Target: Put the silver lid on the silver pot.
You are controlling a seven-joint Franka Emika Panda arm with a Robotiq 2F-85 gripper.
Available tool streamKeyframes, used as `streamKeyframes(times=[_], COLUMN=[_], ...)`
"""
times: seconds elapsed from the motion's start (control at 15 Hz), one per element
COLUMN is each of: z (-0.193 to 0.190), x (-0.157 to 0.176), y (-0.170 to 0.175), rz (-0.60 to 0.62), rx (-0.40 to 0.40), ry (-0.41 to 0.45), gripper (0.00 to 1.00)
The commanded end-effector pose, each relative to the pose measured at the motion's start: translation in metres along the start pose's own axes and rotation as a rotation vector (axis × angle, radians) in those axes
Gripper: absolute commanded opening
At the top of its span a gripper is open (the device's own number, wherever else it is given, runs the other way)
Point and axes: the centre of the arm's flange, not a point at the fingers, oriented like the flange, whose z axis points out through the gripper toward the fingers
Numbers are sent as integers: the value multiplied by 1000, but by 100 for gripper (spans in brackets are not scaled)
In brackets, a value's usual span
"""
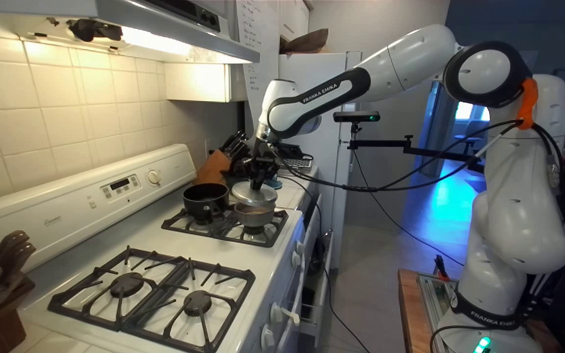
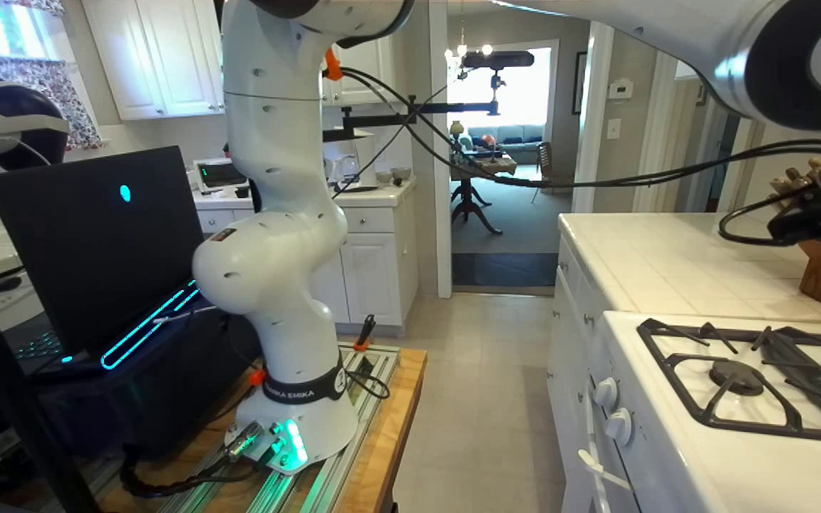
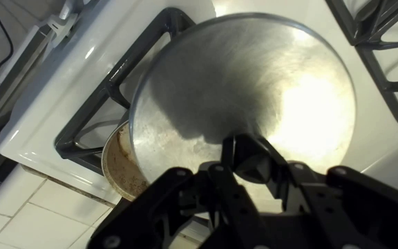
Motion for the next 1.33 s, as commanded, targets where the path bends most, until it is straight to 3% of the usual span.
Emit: streamKeyframes(times=[0.0, 1.27], z=[0, 48], x=[20, 77], y=[4, 34], rz=[53, 118], rx=[14, 3], ry=[-21, -45], gripper=[6, 6])
